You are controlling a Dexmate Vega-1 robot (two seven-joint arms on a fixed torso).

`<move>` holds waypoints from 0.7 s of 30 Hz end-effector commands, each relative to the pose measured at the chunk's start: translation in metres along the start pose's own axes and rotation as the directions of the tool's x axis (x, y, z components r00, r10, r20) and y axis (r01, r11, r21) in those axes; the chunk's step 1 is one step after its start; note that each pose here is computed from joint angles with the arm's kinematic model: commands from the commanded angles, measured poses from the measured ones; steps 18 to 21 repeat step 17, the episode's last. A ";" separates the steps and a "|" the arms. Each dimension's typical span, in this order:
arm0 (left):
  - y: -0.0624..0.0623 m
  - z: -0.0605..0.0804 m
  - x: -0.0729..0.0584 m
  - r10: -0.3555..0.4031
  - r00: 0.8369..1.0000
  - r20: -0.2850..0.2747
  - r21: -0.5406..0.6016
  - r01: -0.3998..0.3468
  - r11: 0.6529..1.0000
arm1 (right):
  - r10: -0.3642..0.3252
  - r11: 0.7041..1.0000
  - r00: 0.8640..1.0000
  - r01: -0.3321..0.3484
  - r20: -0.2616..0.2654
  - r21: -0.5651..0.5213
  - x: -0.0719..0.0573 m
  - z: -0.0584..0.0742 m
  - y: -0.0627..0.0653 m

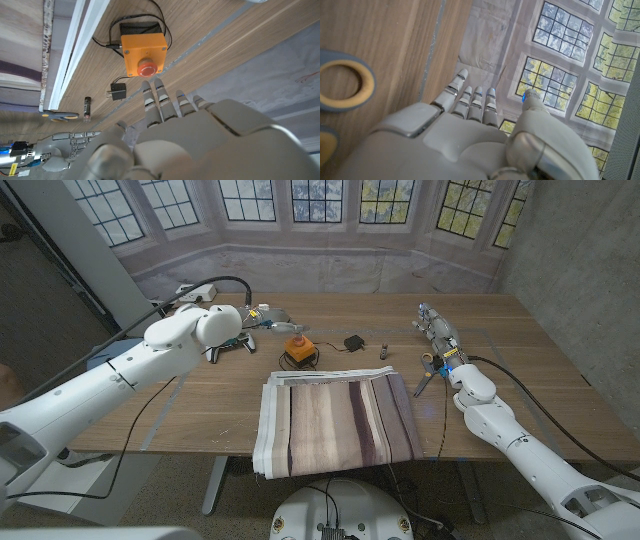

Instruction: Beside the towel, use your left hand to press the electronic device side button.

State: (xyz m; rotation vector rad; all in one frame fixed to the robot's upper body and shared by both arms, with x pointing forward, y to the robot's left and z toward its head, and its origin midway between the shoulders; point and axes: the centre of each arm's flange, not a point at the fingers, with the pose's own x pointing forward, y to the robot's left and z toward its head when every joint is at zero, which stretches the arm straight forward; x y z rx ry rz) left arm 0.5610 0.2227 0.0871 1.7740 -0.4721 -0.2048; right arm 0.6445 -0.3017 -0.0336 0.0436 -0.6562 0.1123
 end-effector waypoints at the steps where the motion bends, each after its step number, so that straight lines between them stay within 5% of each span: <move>1: 0.006 0.000 -0.007 0.033 0.999 -0.001 -0.019 -0.033 0.999 | 0.001 1.000 1.000 -0.001 -0.003 -0.008 -0.002 0.004 0.000; 21: 0.015 -0.002 -0.030 0.084 0.996 -0.014 -0.044 -0.085 0.995 | 0.007 1.000 1.000 -0.007 -0.016 -0.008 -0.003 0.008 0.010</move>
